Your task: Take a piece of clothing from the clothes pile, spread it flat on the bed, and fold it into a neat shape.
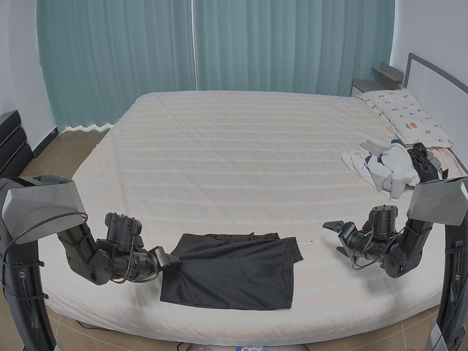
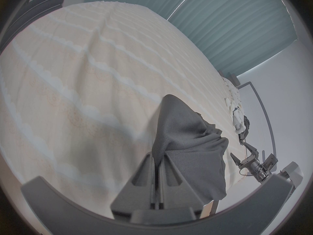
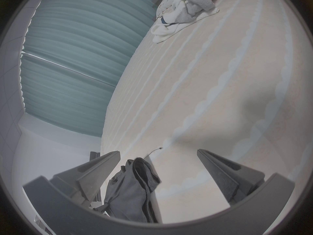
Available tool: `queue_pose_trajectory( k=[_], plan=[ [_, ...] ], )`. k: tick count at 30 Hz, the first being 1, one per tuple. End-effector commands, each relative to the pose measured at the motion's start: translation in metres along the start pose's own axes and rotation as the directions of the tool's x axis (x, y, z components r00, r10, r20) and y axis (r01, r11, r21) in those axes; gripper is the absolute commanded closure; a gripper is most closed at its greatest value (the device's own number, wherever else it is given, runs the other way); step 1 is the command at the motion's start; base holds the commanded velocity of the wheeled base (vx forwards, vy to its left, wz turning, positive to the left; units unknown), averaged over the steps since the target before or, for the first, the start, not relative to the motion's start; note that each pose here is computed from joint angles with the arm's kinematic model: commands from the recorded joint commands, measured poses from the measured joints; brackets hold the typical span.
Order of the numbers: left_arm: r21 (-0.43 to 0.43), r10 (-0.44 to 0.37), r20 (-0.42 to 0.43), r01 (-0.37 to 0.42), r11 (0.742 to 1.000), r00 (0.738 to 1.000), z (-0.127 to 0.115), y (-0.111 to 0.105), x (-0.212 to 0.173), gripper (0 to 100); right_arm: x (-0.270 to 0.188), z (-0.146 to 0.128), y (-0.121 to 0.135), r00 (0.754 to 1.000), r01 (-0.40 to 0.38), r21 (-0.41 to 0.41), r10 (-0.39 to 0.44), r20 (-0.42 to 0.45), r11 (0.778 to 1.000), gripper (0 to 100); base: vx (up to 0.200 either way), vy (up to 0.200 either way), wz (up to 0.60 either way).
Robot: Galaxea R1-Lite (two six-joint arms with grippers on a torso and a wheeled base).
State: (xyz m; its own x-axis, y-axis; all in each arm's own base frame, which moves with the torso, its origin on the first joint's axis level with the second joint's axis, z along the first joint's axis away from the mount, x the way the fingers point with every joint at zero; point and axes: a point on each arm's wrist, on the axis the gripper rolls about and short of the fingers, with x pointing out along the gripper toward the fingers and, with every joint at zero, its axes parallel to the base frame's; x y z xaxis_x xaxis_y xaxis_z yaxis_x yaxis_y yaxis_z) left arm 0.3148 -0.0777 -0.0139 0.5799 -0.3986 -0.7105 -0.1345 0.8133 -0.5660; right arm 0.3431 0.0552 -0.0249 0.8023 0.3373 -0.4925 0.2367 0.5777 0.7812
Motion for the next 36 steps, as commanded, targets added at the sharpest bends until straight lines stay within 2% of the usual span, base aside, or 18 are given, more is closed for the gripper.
queue_pose_trajectory(
  k=[1, 9, 12, 17, 23, 27, 36],
  plan=[
    [0.004, -0.007, 0.003, 0.007, 1.000, 1.000, -0.001, -0.003, -0.004, 0, 0.000, -0.001, 0.000, 1.000, 0.002, -0.004, -0.002, -0.001, 1.000, 0, 0.000, 0.000, 0.00],
    [-0.016, -0.048, 0.097, 0.050, 0.999, 0.994, 0.029, -0.012, 0.002, 0, -0.001, -0.010, 0.002, 1.000, 0.006, -0.038, -0.007, -0.026, 0.999, 0, 0.000, 0.000, 0.00],
    [-0.011, -0.057, 0.123, 0.059, 0.998, 0.991, 0.040, -0.015, 0.020, 0, 0.000, -0.021, 0.005, 0.999, -0.001, -0.089, -0.003, -0.054, 0.996, 0, 0.000, 0.000, 0.00],
    [0.011, -0.021, 0.148, 0.020, 1.000, 0.989, 0.035, -0.022, 0.039, 0, -0.002, -0.029, 0.003, 0.998, -0.008, -0.113, 0.000, -0.064, 0.994, 0, 0.000, 0.000, 0.00],
    [0.017, 0.004, 0.171, -0.007, 1.000, 0.985, 0.038, -0.021, 0.053, 0, -0.009, -0.035, 0.000, 0.998, -0.021, -0.135, 0.012, -0.064, 0.991, 0, 0.000, 0.000, 0.00],
    [0.059, -0.007, 0.188, -0.004, 0.998, 0.982, 0.047, -0.022, 0.056, 0, -0.010, -0.040, 0.001, 0.997, -0.024, -0.146, 0.013, -0.077, 0.989, 0, 0.000, 0.000, 0.00],
    [0.077, -0.021, 0.174, 0.008, 0.997, 0.985, 0.043, -0.025, 0.070, 0, -0.010, -0.042, 0.001, 0.996, -0.027, -0.148, 0.015, -0.084, 0.989, 0, 0.000, 0.000, 0.00]
  ],
)
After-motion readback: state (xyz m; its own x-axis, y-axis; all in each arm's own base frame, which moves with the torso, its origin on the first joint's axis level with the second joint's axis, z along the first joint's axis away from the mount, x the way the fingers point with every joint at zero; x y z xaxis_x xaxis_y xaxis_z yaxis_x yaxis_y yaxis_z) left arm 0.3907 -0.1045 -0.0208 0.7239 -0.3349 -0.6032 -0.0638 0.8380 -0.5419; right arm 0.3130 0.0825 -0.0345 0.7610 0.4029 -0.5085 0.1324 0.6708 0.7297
